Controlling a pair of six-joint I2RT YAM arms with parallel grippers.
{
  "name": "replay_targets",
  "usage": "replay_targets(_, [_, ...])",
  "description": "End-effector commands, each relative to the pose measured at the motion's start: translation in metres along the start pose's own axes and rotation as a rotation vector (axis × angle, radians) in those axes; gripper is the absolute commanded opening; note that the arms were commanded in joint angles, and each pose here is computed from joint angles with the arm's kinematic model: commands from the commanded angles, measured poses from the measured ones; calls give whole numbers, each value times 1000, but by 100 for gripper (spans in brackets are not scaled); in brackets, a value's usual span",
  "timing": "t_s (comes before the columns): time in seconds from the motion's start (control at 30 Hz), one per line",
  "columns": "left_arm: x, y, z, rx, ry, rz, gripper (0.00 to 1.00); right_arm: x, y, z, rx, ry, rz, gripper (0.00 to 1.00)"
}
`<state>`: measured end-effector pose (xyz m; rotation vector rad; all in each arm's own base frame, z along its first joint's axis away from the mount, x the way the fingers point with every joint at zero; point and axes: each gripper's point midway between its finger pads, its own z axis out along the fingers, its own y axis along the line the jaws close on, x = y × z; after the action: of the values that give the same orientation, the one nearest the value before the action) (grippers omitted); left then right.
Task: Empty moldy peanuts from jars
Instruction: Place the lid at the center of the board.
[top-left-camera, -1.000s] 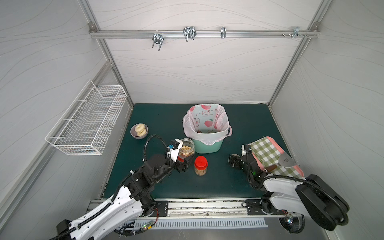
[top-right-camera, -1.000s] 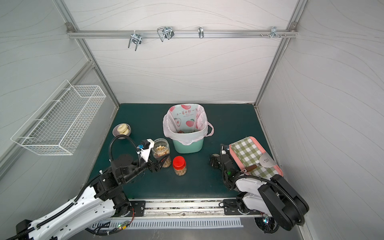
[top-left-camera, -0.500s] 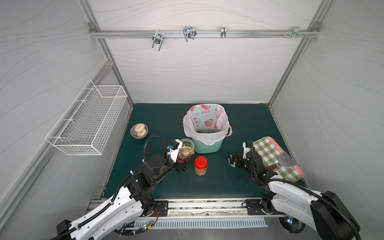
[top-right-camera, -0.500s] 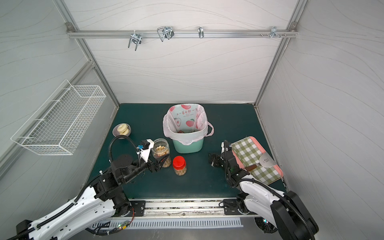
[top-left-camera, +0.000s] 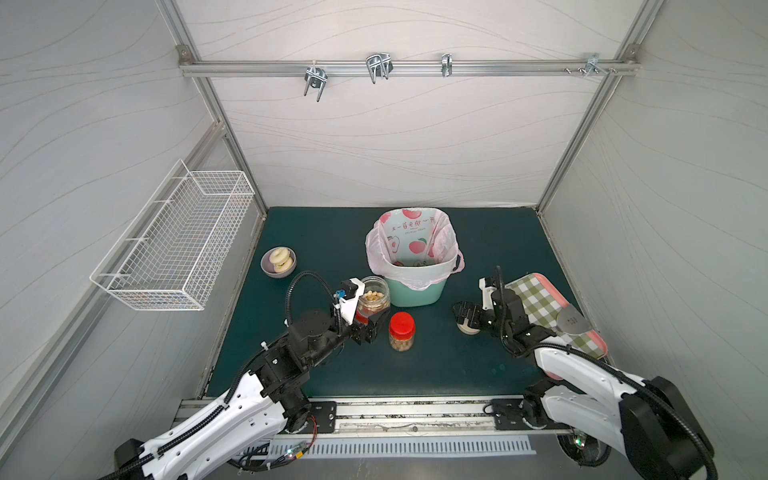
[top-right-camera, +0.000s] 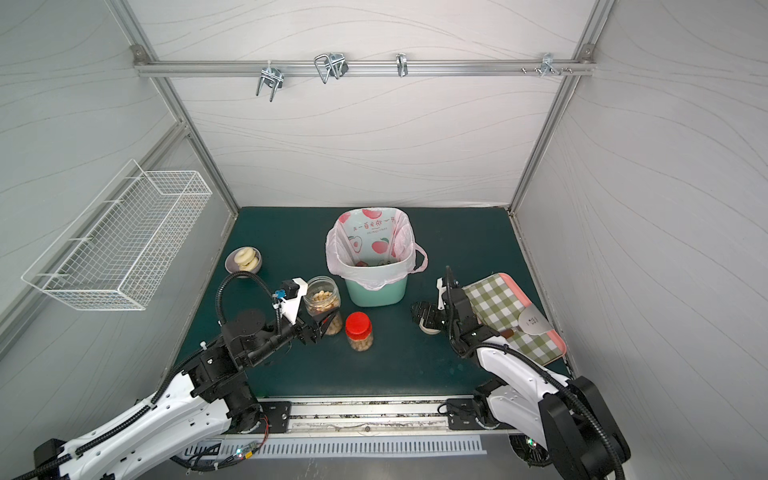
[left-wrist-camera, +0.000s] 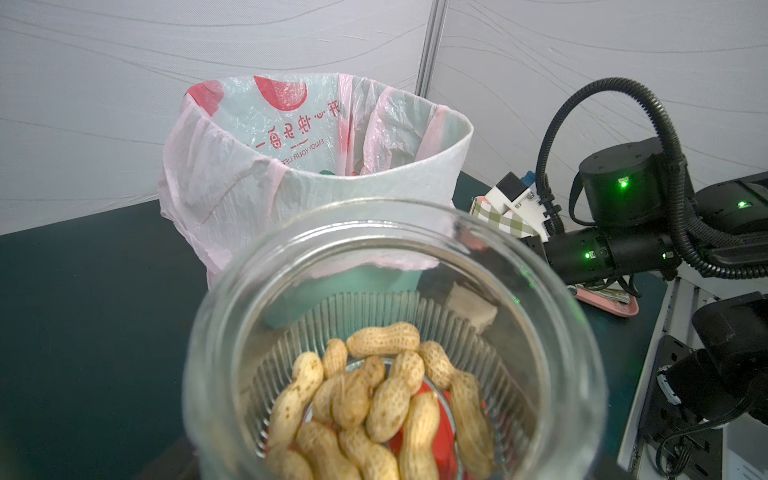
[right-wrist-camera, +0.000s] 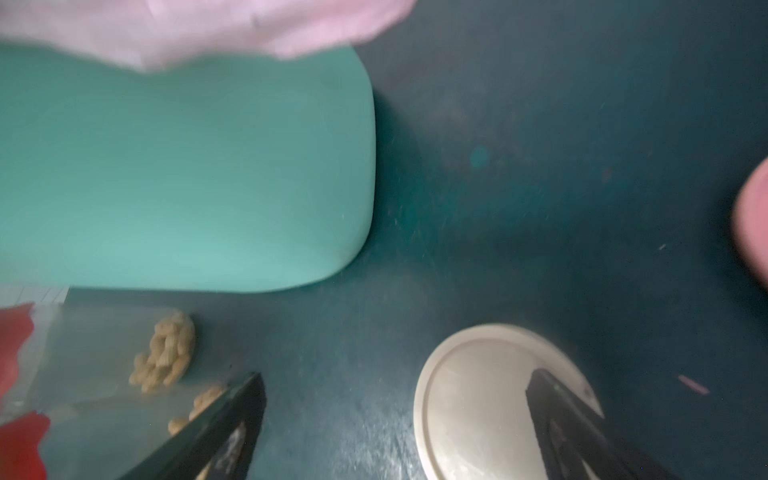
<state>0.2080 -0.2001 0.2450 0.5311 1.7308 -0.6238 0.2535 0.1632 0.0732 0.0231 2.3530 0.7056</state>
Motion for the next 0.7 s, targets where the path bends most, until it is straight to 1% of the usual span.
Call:
replay_targets(0.0, [-39,-10,-7,45,-141,-17,0,5,6,-3,-45,24,3,99])
replay_targets(0.17, [-38,-12,-5,58,-140,-22,0,8,-2,-4,-9,25,46,99])
replay_targets(0.23, [-38,-14,-4,65,-139,-26,0,6,2,-4,-23,26,43,99])
replay_targets(0.4, [-40,-17,-6,85,-154,-18,0,-7,14,-23,-30,21,30,99])
replay_targets(0.5, [-43,-19,-8,97,-172,-17,0,-19,36,-46,-93,39,36,99])
replay_targets(0.67, [-52,-29,-11,142,-210,-12,0,-33,92,-92,-300,98,53,99])
